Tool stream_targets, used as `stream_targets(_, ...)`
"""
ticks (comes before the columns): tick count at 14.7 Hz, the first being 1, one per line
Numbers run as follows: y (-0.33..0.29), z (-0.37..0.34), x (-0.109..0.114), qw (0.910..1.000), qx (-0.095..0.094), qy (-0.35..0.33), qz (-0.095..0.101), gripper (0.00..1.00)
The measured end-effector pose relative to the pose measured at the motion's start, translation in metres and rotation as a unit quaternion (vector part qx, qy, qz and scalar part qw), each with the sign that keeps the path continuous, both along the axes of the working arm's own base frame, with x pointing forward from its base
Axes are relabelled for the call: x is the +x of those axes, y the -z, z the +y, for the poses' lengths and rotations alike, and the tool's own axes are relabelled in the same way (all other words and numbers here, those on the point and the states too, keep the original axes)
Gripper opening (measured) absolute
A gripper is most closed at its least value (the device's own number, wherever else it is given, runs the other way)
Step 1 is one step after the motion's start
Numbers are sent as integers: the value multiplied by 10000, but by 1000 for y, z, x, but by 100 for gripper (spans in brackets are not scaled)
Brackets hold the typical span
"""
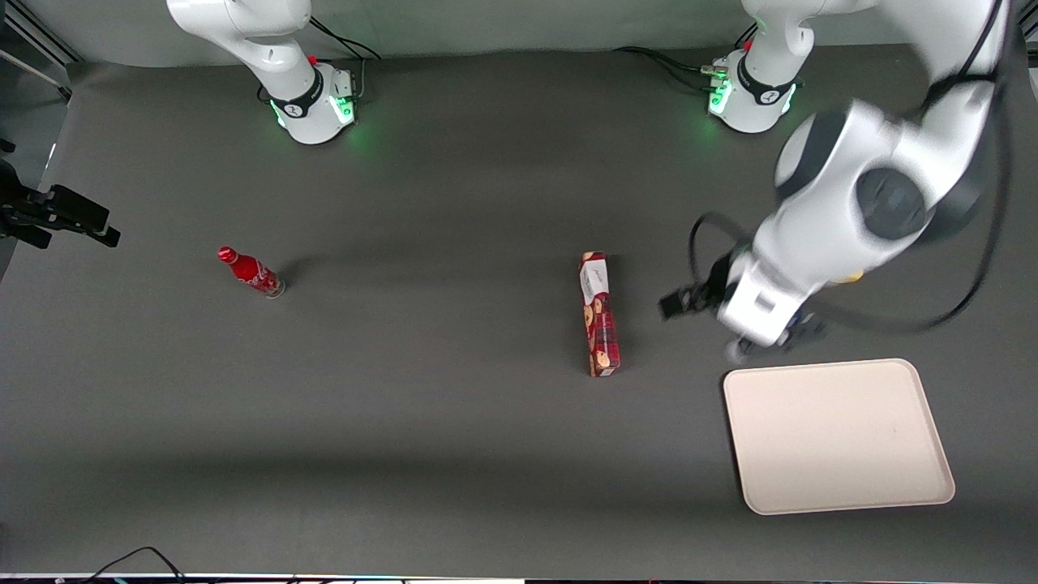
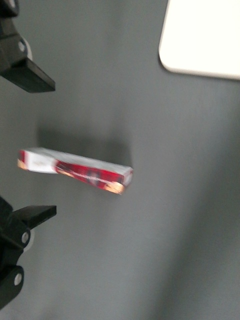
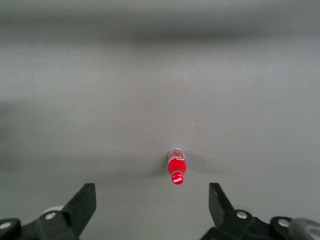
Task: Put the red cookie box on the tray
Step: 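Lower the open left gripper over the upright red plaid cookie box, then close the left gripper on the cookie box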
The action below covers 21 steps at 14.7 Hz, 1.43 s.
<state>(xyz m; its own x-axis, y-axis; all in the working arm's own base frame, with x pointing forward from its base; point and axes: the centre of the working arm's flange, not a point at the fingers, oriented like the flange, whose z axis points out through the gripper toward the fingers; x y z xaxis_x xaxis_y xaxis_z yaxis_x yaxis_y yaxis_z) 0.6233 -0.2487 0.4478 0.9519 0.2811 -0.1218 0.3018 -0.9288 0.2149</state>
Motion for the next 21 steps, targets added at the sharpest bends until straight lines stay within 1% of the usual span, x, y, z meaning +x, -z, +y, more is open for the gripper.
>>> stream_targets(1,33,-7,11,9999,-109,-81,-6,100)
stream_targets(2,65,-16,19,9998,-136,-121,-47,100)
stream_targets(4,119,-43,20,9999,21,-112,-90,100)
stream_targets(5,141,-60,16,9999,88,-119,-56,100)
stream_targets(6,158,-77,8,9999,118,-110,0,100)
stream_targets(8,180,-101,-4,9998,125,-57,106,100)
stream_targets(10,189,-106,-8,9998,141,-19,167,100)
stream_targets(11,193,-105,-9,9997,199,26,154,100)
stream_targets(12,199,-104,-11,9994,304,113,119,100)
stream_targets(13,205,-103,-14,9990,396,184,114,100)
stream_targets(14,211,-103,-17,9987,446,224,136,100)
stream_targets(17,225,-104,-22,9984,475,223,221,99)
stream_targets(19,230,-105,-24,9982,506,-78,314,77)
stream_targets(21,229,-107,-25,9977,520,-255,348,53)
